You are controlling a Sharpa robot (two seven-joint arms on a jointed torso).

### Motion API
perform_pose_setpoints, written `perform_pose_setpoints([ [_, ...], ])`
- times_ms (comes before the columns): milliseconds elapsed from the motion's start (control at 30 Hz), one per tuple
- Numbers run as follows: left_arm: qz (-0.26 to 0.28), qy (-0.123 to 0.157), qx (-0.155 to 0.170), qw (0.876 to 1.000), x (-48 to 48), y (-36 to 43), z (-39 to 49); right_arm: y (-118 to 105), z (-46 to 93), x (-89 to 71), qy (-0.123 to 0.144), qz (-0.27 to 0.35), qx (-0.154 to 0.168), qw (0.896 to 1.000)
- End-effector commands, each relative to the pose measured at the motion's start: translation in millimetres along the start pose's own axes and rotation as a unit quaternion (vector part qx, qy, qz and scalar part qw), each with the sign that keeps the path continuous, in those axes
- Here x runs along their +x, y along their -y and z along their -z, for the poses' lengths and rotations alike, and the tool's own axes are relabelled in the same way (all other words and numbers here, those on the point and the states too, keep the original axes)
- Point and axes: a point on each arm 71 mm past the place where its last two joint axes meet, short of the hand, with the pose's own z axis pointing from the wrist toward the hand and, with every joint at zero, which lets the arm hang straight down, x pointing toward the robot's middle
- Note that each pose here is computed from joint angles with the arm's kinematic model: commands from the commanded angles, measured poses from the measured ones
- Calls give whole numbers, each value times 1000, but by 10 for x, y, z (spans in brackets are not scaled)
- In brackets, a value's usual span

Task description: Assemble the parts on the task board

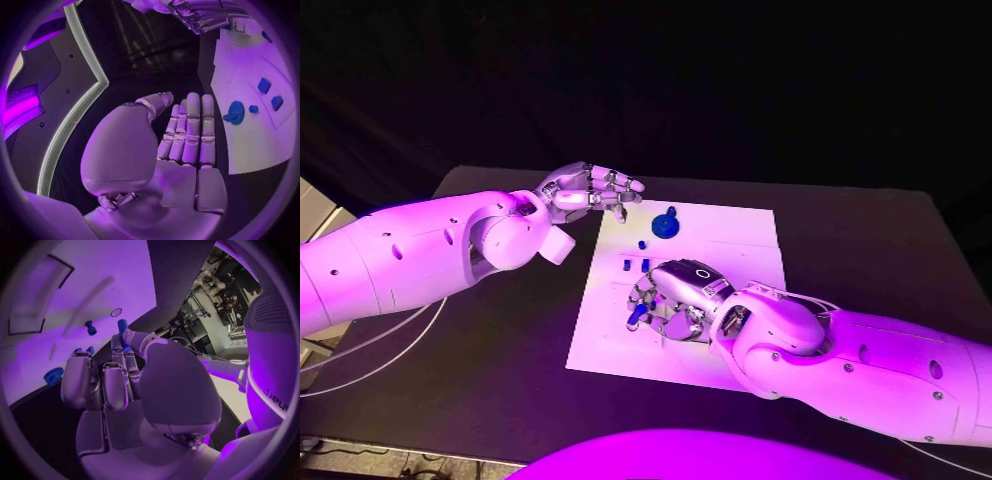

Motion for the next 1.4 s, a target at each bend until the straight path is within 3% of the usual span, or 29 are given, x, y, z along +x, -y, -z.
perform_pose_setpoints([
  [33, 5, -10, 6, 1000, 28, 12, -9, 5, -11, 64, -28, 25, 8, 999],
  [933, 5, -10, 4, 1000, 20, 9, -2, -7, -59, 193, -13, 46, 46, 998],
  [1233, 5, -11, 3, 1000, 21, 9, -2, -13, -71, 234, -35, 55, 46, 997],
  [1400, 5, -11, 3, 1000, 22, 9, -1, -41, -90, 253, -40, 48, 30, 998],
])
